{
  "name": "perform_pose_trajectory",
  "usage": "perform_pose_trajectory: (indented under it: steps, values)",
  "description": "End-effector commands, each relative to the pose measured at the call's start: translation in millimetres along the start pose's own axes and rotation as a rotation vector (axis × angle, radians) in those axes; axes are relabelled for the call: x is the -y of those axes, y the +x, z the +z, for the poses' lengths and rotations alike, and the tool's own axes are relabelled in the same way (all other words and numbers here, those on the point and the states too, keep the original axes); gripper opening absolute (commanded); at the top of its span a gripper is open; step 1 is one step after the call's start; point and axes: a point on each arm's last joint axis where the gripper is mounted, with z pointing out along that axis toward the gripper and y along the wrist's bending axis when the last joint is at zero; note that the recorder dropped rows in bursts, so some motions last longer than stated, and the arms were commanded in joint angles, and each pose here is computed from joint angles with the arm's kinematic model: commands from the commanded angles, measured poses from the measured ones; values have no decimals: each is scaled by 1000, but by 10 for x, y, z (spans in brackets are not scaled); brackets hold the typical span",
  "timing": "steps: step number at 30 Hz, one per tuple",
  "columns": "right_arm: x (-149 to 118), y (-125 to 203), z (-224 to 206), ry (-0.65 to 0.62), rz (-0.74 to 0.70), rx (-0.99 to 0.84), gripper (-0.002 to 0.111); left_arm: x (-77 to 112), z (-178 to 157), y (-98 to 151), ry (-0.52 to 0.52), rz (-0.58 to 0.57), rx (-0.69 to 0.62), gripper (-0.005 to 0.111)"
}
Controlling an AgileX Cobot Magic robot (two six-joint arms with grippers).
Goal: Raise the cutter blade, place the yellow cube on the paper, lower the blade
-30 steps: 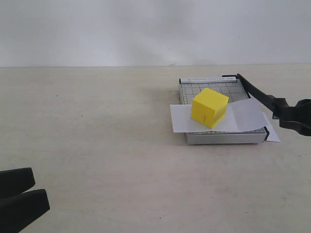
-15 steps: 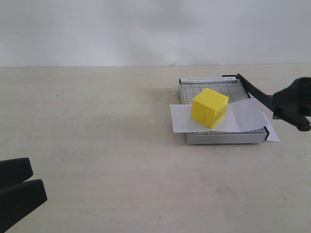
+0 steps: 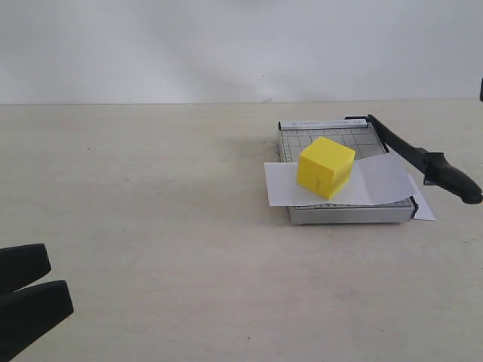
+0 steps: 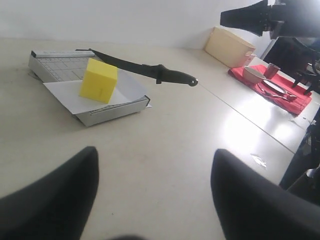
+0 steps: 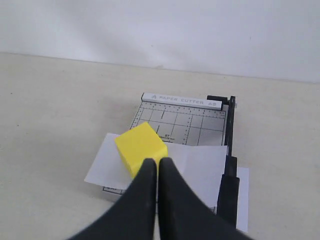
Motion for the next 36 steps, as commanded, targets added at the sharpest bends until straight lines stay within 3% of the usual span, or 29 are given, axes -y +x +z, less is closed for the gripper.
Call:
perform_pose_trajectory:
  steps: [1, 24, 29, 36]
  values:
    - [13, 28, -36, 34, -21, 19, 1, -5, -9, -24, -3, 9, 11, 62]
    - [48, 116, -24, 70, -21, 16, 1, -2, -17, -31, -1, 17, 19, 62]
    - [29, 195, -277, 173, -303, 14, 1, 0, -17, -32, 1, 17, 19, 62]
    - [22, 343, -527, 319, -472, 119, 1, 0, -17, -32, 1, 28, 20, 62]
